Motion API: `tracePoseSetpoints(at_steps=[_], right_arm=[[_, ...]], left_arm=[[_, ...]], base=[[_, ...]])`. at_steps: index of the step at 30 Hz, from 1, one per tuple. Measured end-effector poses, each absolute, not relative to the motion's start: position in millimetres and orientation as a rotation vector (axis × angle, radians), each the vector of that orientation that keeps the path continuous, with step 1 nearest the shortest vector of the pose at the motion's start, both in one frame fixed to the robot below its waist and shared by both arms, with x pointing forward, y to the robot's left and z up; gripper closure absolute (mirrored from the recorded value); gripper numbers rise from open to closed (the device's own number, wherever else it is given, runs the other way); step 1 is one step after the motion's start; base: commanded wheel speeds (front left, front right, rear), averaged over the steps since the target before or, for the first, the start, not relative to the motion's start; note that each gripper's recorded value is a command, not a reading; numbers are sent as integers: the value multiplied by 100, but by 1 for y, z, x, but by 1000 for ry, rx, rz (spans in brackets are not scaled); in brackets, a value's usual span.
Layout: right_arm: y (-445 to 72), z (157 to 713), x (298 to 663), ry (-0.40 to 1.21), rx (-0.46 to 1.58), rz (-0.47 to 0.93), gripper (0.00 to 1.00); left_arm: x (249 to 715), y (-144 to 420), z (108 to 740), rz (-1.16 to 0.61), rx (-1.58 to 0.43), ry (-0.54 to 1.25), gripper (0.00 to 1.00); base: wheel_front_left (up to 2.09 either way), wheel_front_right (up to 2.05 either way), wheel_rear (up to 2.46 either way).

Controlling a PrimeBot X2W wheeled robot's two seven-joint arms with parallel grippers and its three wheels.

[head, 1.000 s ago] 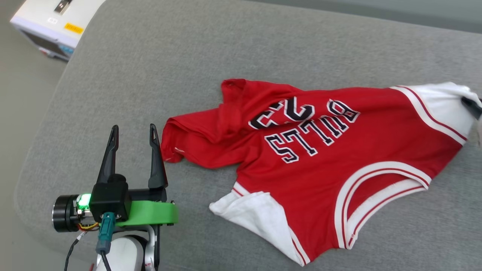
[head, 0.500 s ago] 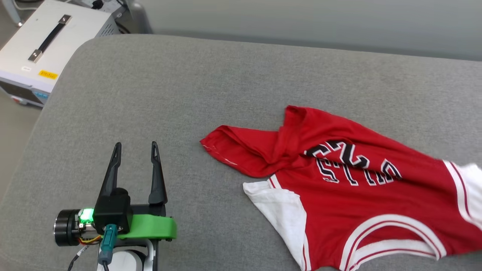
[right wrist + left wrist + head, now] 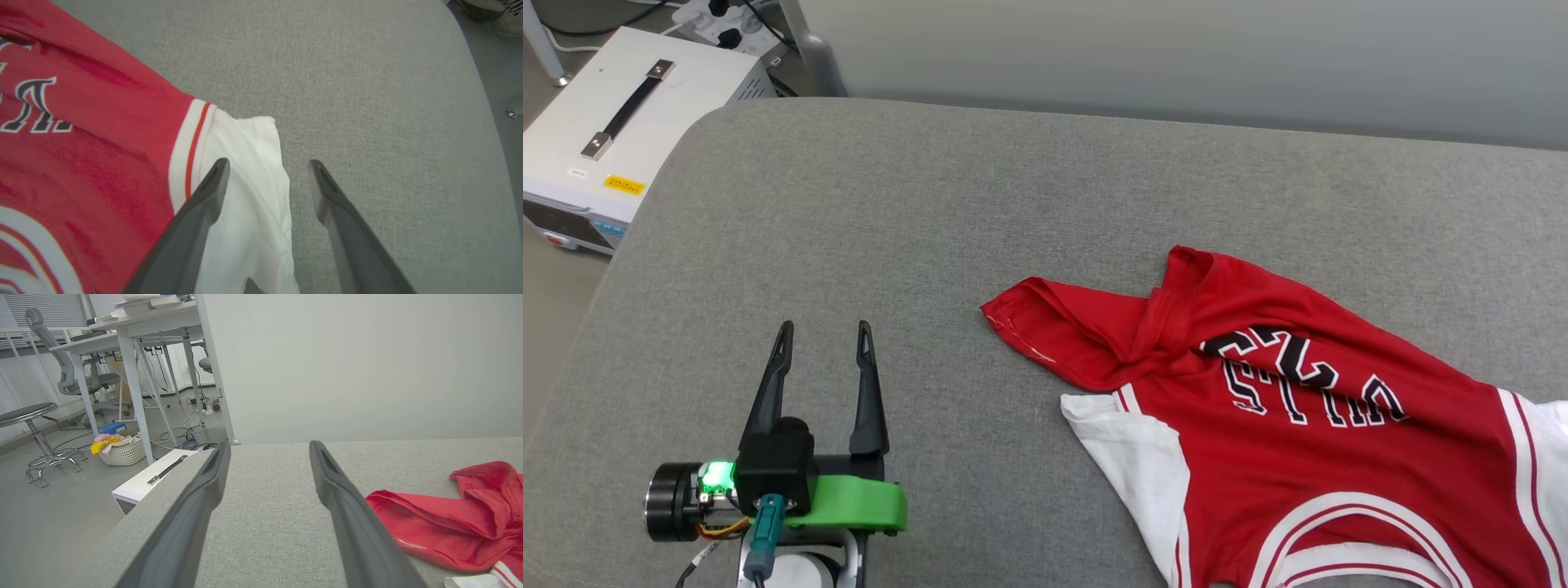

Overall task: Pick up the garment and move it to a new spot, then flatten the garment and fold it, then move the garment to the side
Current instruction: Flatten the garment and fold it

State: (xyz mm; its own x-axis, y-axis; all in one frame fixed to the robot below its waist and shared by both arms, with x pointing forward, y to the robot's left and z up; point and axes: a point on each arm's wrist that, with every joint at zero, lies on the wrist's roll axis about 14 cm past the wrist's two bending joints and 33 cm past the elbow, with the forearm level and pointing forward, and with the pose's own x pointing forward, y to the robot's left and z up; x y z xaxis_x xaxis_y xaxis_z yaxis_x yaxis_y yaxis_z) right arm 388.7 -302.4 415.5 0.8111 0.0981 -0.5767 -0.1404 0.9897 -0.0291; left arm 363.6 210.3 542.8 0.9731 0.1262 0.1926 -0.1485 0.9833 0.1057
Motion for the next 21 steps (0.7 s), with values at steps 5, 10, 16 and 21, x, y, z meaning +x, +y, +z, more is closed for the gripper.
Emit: tracePoseSetpoints(at_steps=[5, 10, 16, 21], right_arm=[[-274, 491, 436, 359, -141, 197, 0], [-210, 559, 470, 179, -214, 336, 0], [-119, 553, 481, 265, -306, 595, 0], [-77, 504, 470, 515, -425, 782, 0]], left_arm=[[362, 211, 540, 142, 126, -177, 0], [363, 209, 533, 134, 123, -155, 0], [372, 208, 530, 132, 119, -144, 0], [380, 210, 528, 142, 118, -138, 0]], base=[[0, 0, 0], [0, 0, 0], [0, 0, 0], [0, 0, 0]])
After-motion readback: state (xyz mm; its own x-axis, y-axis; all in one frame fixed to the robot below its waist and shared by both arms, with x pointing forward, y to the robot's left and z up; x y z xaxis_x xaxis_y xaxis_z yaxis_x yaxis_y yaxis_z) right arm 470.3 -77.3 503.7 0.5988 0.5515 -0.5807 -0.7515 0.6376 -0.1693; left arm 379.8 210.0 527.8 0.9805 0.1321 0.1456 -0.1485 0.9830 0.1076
